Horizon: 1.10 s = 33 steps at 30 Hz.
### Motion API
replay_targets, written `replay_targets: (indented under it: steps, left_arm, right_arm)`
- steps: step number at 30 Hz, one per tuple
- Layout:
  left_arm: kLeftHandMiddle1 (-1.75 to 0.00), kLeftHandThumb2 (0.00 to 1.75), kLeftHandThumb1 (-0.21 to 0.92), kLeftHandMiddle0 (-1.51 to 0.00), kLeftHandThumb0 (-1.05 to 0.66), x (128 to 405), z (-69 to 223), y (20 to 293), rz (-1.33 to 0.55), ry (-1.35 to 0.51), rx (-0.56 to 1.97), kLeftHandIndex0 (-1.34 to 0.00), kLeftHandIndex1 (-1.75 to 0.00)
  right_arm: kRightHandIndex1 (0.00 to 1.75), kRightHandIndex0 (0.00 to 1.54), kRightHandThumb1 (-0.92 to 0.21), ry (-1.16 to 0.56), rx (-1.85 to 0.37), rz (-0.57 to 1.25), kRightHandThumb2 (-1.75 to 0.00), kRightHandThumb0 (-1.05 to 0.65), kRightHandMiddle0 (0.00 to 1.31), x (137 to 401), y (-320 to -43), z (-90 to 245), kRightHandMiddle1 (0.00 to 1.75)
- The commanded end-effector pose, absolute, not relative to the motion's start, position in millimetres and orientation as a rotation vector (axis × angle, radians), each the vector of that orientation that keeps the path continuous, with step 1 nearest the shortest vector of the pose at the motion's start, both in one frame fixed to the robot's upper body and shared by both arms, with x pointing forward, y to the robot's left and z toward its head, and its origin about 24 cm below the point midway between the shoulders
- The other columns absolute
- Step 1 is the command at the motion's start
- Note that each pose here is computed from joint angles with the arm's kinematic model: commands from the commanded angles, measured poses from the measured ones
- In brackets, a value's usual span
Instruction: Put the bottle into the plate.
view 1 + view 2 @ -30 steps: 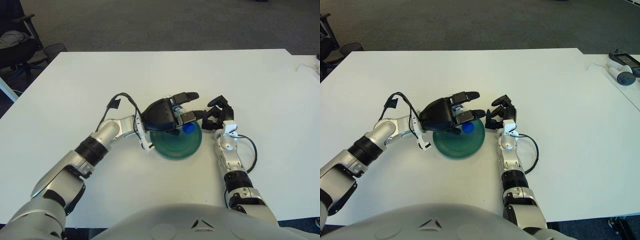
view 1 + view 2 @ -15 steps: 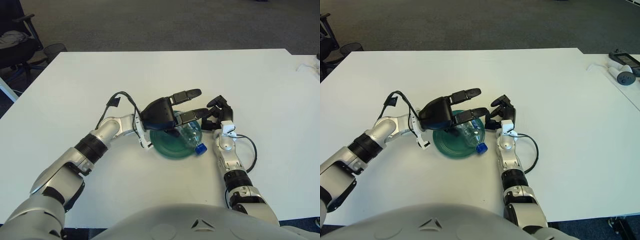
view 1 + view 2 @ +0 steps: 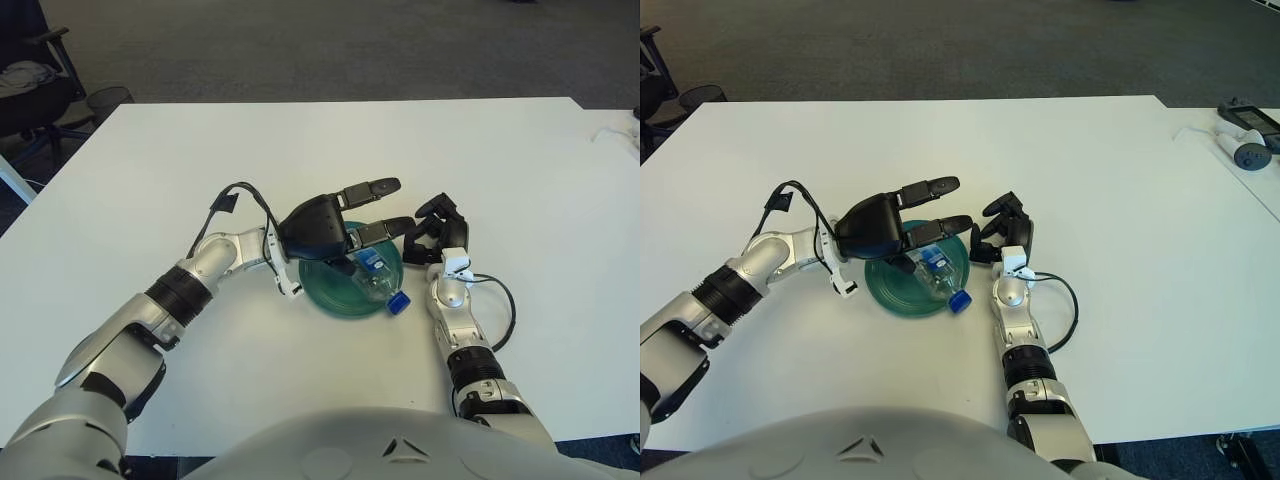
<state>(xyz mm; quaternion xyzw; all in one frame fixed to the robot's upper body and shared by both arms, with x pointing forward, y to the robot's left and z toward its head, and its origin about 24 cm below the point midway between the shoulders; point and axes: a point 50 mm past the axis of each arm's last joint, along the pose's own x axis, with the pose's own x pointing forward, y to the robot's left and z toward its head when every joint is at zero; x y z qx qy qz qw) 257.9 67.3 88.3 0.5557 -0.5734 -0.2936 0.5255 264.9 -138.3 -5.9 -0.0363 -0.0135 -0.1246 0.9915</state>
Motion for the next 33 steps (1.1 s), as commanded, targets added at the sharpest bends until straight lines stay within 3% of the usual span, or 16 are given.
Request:
replay_targets:
  steps: [1,7,15,22,28,29,30,31,32,33]
  left_arm:
    - [-0.01,1.08,0.92,-0.08,-0.93,263,95,70,-0.683,-1.386,1.334,0.00,-0.19]
    - [-0.01,1.10,0.92,-0.09,-0.93,269,101,73,-0.672,-1.382,1.318,0.00,-0.20]
    - [-0.02,1.12,0.92,-0.14,-0.90,296,157,89,-0.481,-1.277,1.334,0.00,-0.31]
    - [-0.04,1.00,0.92,-0.24,-0.80,326,144,108,-0.166,-0.981,0.968,0.00,-0.62]
    - [-0.10,0.88,0.92,-0.37,-0.75,340,151,122,0.003,-0.860,0.632,0.00,-0.92]
    - [-0.55,0.86,0.92,-0.27,-0.75,342,150,126,0.032,-0.834,0.576,0.00,-1.14]
    - [-0.74,0.85,0.92,-0.22,-0.75,343,151,130,0.072,-0.802,0.501,0.00,-1.23]
    - [-1.10,0.84,0.92,-0.16,-0.74,344,151,133,0.096,-0.782,0.452,0.00,-1.41]
    - [-1.33,0.83,0.92,-0.13,-0.73,344,153,137,0.133,-0.763,0.386,0.00,-1.53]
    - [-1.42,0.82,0.92,-0.15,-0.72,344,155,142,0.167,-0.745,0.320,-0.01,-1.58]
  right_arm:
    - [1.57,0.96,0.08,0.148,-0.056,-0.242,-1.71,0.00,0.69,242,-142,-39,1.75]
    - [1.58,0.97,0.11,0.106,-0.017,-0.196,-1.74,0.00,0.72,243,-139,-34,1.75]
    - [1.61,0.95,0.10,0.218,-0.030,-0.206,-1.74,0.00,0.71,246,-145,-54,1.75]
    - [1.67,0.86,-0.01,0.274,0.025,-0.170,-1.64,0.00,0.62,246,-147,-59,1.75]
    - [1.65,0.84,-0.05,0.285,0.048,-0.178,-1.60,0.00,0.59,245,-147,-60,1.75]
    - [1.65,0.84,-0.05,0.287,0.050,-0.180,-1.59,0.00,0.58,245,-147,-60,1.75]
    - [1.64,0.84,-0.06,0.289,0.051,-0.183,-1.58,0.00,0.58,245,-147,-60,1.75]
    - [1.64,0.84,-0.06,0.289,0.052,-0.185,-1.58,0.00,0.58,245,-147,-60,1.75]
    - [1.63,0.84,-0.07,0.289,0.052,-0.186,-1.57,0.00,0.57,245,-147,-60,1.75]
    - [1.63,0.84,-0.07,0.289,0.052,-0.187,-1.56,0.00,0.57,245,-146,-59,1.75]
